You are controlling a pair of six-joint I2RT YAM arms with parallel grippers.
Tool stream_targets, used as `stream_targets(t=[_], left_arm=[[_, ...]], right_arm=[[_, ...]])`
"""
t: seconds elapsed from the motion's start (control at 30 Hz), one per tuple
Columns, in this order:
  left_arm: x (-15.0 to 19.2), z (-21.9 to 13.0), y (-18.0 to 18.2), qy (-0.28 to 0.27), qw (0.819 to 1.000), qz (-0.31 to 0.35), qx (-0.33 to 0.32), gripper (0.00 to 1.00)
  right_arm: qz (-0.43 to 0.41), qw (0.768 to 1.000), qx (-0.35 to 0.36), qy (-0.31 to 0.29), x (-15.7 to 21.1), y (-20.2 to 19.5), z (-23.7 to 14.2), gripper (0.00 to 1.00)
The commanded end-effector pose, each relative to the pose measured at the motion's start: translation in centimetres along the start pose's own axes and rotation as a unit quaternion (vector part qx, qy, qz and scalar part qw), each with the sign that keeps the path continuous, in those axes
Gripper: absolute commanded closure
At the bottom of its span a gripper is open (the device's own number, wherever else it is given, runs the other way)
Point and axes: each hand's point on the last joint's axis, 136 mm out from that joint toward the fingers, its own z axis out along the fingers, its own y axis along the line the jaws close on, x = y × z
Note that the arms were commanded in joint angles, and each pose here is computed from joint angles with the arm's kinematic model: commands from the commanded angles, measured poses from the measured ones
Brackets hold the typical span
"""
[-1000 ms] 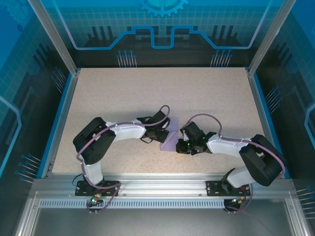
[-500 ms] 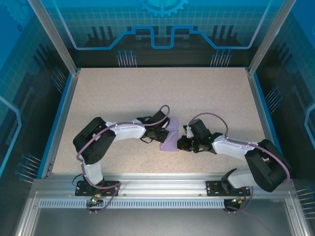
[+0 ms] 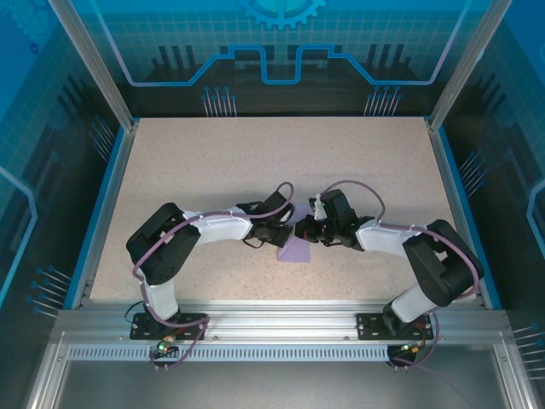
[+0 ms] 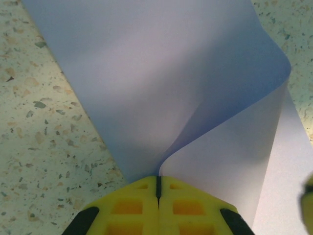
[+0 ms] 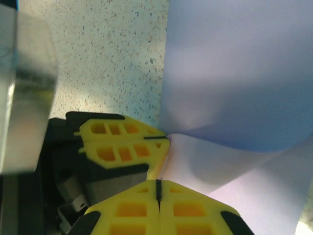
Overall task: Fold a paper plane with a square sheet of paper (fold left side to right side)
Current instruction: Fold the triangle a second time at the center of the table.
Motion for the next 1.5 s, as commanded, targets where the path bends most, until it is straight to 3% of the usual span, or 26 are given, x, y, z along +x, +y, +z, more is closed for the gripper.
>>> stream_targets(t=[0.0, 0.33, 1.0, 1.2, 1.47], left_arm=[[1.9, 1.1, 0.3, 0.034, 0.999, 0.008, 0.003, 0.94], [1.9, 1.2, 0.3, 0.035, 0.999, 0.009, 0.002, 0.94], [1.7, 1.1, 0.3, 0.036, 0.999, 0.011, 0.000, 0.93], [0.1, -0.6, -0.1, 0.016, 1.000, 0.011, 0.000, 0.87], [-2.0, -5.9, -0.3, -0.030, 1.000, 0.006, -0.002, 0.71]], right_arm=[[0.003, 1.000, -0.013, 0.000, -0.9, 0.6, 0.7, 0.95], [0.015, 1.000, 0.006, 0.023, 0.0, -1.1, 2.2, 0.95], [0.016, 0.995, 0.091, 0.046, 2.2, -5.4, 1.8, 0.95], [0.035, 0.991, 0.115, 0.053, 3.2, -7.0, 1.6, 0.95], [0.040, 0.990, 0.123, 0.056, 3.8, -7.7, 1.5, 0.95]])
